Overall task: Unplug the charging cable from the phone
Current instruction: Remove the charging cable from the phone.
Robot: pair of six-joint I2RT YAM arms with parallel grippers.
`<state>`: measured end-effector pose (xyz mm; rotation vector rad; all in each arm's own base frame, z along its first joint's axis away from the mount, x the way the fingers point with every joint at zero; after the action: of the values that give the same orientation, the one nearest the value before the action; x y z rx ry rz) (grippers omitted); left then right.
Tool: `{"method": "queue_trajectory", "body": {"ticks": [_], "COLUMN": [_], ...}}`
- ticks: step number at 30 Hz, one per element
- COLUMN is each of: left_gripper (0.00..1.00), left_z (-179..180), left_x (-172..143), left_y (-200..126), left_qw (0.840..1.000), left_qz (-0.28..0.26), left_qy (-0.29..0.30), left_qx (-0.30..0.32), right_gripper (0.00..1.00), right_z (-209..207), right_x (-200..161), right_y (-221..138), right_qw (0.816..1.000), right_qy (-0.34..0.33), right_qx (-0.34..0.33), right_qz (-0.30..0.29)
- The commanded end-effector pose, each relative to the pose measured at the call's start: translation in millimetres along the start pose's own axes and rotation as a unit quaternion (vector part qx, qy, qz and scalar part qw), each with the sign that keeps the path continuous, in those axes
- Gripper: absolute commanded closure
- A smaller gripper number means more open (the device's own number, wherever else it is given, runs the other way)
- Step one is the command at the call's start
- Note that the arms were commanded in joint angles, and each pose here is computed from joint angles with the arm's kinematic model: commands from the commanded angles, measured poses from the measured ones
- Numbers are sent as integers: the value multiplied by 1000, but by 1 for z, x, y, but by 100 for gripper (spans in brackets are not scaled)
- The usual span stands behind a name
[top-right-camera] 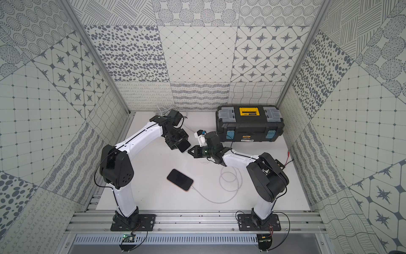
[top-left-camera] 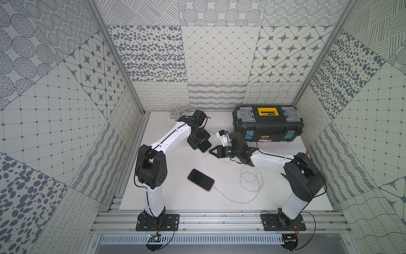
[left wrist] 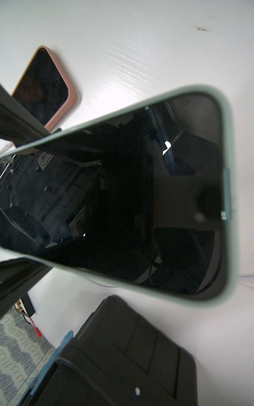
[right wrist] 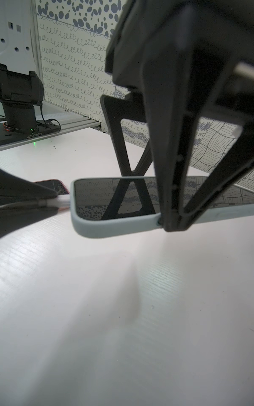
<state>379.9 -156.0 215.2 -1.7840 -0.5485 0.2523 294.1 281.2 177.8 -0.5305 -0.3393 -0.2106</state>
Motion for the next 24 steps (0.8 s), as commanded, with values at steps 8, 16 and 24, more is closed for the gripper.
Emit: {"method": "queue_trajectory", "body": {"ticks": [8,16,24], "left_gripper": [78,78,78], "left_z": [5,8,13], "left_x": [15,15,13], "left_y": [-18,-17,-2], "left_qw": [999,999,999], "left_qz": [-51,-50,-35], "left_qy": [-8,-10,-3], "left_qx": [-3,3,19], "right_gripper": [100,100,100], "right_z": [-6,-5,-11], "right_x": [-11,-11,-6], "right_y": [-8,-12,-23], "right_qw": [1000,1000,999], "right_qy": [-11,-16,-12], "right_qx": [-15,-19,-44], "right_qz": [6,2,-20]}}
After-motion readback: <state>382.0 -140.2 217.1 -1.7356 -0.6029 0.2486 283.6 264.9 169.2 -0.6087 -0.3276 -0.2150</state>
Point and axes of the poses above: each gripper's point midway between its finger pads, its own y axis out along the fingers, its own z axis along the line the jaws close on, x = y × z, the point moved 9 cm from there along -y, back along the fingers, and after that the axes turned 14 degrees about y, right-handed, at the moved point
